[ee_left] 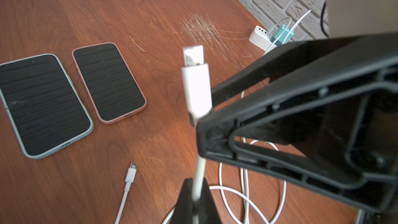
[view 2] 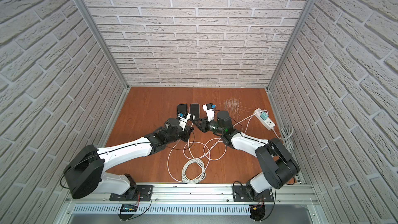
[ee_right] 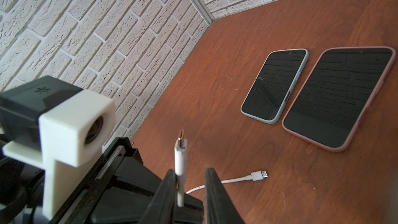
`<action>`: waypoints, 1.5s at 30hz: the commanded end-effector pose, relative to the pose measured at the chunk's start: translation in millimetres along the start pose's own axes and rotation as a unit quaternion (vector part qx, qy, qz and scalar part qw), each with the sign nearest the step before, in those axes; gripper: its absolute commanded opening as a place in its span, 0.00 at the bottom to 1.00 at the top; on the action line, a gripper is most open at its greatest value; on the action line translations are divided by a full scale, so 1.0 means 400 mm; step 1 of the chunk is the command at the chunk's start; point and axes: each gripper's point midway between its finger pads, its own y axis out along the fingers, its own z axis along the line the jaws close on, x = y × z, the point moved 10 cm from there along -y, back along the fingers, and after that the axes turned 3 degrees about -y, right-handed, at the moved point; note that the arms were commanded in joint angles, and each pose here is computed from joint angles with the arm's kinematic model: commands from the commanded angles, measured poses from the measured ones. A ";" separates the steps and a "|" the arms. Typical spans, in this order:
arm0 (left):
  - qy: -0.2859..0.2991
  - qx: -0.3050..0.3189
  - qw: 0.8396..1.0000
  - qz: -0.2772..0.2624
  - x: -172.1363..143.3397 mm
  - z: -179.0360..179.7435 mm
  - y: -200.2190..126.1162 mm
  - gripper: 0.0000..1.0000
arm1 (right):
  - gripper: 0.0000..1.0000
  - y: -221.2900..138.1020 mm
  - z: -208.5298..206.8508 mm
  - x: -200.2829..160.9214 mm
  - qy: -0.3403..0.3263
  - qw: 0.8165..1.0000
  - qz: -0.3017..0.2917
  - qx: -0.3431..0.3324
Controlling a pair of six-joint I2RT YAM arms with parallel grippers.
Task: Plug the charging cable into the phone
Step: Pick up the charging cable from the center of the board.
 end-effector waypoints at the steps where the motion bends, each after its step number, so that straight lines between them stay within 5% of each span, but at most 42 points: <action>1: 0.002 -0.013 1.000 -0.021 0.012 -0.005 -0.005 0.00 | 0.31 -0.004 0.034 0.043 -0.023 0.999 -0.036 0.020; 8: 0.002 -0.012 1.000 -0.020 0.010 -0.003 -0.003 0.00 | 0.35 -0.004 0.038 0.051 -0.026 0.999 -0.041 0.020; 17: 0.001 -0.012 1.000 -0.019 0.009 -0.003 -0.002 0.00 | 0.24 0.001 0.041 0.057 -0.027 0.999 -0.040 0.025; 37: 0.000 -0.010 1.000 -0.020 0.008 -0.002 -0.004 0.00 | 0.22 0.008 0.031 0.044 -0.023 0.999 -0.027 0.025; 45: -0.001 -0.007 1.000 -0.021 0.008 -0.001 -0.005 0.00 | 0.13 0.009 0.032 0.046 -0.025 0.999 -0.027 0.026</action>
